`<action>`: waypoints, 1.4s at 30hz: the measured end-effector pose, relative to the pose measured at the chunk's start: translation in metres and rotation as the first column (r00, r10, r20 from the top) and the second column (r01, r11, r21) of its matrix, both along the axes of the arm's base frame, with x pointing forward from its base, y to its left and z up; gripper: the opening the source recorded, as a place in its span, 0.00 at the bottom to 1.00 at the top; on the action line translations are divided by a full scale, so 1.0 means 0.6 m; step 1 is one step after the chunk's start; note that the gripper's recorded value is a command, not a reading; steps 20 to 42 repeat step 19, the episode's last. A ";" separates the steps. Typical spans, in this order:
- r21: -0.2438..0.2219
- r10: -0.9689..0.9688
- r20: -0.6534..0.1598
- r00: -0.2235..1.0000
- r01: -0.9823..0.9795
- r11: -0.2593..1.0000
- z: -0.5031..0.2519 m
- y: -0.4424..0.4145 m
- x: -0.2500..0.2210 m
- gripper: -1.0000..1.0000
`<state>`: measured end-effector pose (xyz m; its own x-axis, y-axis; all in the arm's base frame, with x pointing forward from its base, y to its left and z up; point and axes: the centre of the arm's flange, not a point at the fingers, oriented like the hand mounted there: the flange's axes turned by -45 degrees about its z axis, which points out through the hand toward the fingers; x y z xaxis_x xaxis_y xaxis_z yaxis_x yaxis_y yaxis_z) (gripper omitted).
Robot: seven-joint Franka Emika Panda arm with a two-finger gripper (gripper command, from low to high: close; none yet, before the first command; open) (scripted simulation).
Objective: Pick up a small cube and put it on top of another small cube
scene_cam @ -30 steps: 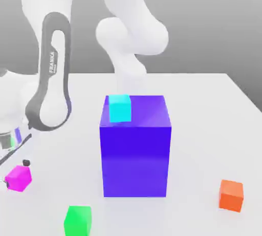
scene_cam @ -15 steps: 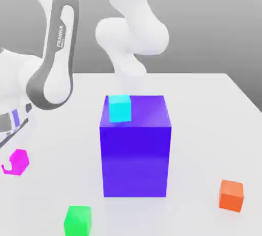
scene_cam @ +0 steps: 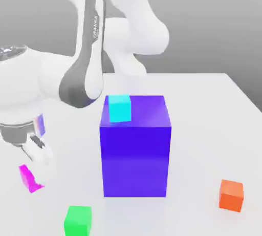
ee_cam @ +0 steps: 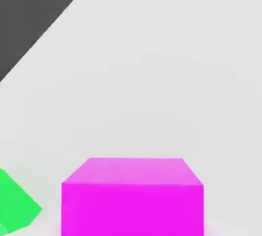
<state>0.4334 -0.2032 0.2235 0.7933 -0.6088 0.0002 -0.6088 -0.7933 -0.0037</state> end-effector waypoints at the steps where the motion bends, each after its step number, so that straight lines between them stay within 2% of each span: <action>1: 0.000 0.062 0.000 0.998 -0.062 0.998 0.003 0.011 0.007 0.00; 6: -0.001 0.362 0.000 0.932 -0.362 0.932 0.017 0.068 0.040 0.00; 11: -0.002 0.627 -0.001 0.779 -0.627 0.779 0.031 0.127 0.067 0.00; 16: -0.002 0.673 -0.002 0.740 -0.673 0.740 -0.059 0.140 0.074 0.00; 17: -0.002 0.674 -0.002 0.739 -0.674 0.739 -0.070 0.140 0.073 1.00; 42: -0.002 0.674 -0.002 0.739 -0.674 0.739 -0.070 0.140 0.073 1.00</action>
